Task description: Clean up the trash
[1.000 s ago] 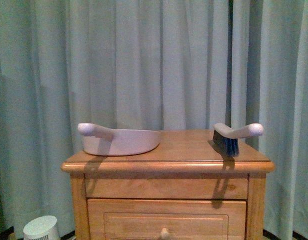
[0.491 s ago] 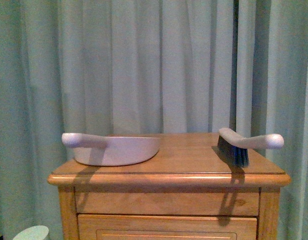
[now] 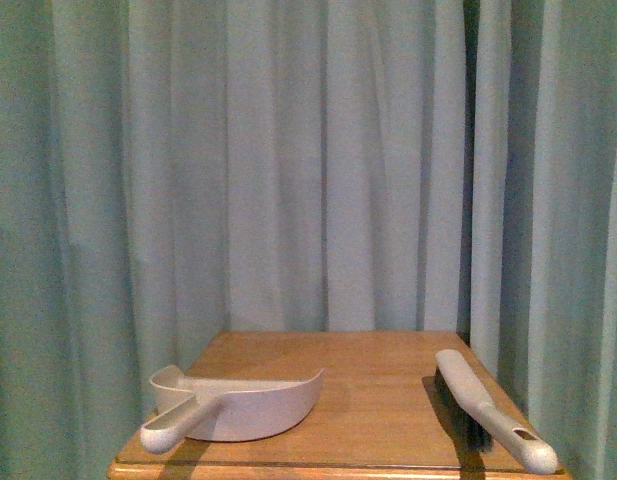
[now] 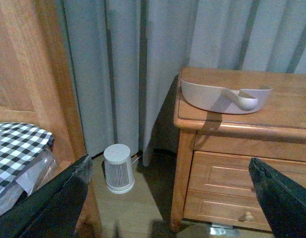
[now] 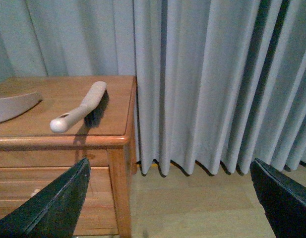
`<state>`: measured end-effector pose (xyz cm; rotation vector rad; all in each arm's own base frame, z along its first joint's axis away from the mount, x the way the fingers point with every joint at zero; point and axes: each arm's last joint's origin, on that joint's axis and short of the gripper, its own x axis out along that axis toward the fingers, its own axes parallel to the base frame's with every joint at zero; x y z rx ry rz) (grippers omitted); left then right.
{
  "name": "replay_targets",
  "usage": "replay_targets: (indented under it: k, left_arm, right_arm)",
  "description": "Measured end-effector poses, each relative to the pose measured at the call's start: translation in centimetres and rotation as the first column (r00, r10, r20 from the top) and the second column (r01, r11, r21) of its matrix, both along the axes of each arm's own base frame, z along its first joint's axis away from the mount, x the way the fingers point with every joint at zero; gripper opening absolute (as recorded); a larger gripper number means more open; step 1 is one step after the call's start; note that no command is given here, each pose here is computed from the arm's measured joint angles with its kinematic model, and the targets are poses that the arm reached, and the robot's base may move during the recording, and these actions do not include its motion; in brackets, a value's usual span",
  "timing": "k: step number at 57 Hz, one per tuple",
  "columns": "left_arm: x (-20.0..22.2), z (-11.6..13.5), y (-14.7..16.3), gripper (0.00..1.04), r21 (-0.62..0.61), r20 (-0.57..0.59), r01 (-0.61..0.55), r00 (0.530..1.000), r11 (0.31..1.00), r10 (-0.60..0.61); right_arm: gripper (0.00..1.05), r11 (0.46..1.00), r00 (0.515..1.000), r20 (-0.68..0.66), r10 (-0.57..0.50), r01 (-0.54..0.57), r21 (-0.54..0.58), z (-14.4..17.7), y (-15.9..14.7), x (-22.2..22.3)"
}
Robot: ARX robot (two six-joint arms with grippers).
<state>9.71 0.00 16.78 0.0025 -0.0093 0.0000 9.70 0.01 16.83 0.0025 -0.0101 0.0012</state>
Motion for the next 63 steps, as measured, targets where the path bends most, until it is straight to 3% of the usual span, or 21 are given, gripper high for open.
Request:
replay_targets:
  k: [8, 20, 30, 38, 51, 63]
  left_arm:
    - [1.2, 0.9, 0.0, 0.97, -0.042, -0.213, 0.086, 0.973, 0.995, -0.093]
    - [8.4, 8.0, -1.8, 0.97, 0.085, -0.296, 0.154, 0.947, 0.985, -0.122]
    - [15.2, 11.4, -6.0, 0.97, 0.201, -0.455, 0.246, 0.881, 0.948, -0.132]
    - [19.3, 13.4, -9.8, 0.97, 0.233, -0.515, 0.29, 0.847, 0.928, -0.135]
    - [24.1, 13.6, -14.3, 0.97, 0.239, -0.576, 0.281, 0.812, 0.93, -0.097]
    - [27.2, 10.8, -15.8, 0.97, 0.252, -0.639, 0.238, 0.769, 0.938, -0.023]
  right_arm:
    - [0.97, 1.0, 1.0, 0.0, 0.001, -0.001, 0.0, 0.0, 0.0, 0.0]
    - [0.97, 1.0, 1.0, 0.0, 0.0, 0.0, 0.0, 0.0, 0.0, 0.0]
    - [0.97, 1.0, 1.0, 0.0, 0.0, 0.0, 0.0, 0.0, 0.0, 0.0]
    - [0.97, 1.0, 1.0, 0.0, 0.0, 0.0, 0.0, 0.0, 0.0, 0.0]
    - [0.97, 1.0, 1.0, 0.0, 0.0, 0.0, 0.0, 0.0, 0.0, 0.0]
    - [0.97, 1.0, 1.0, 0.0, 0.0, 0.0, 0.0, 0.0, 0.0, 0.0]
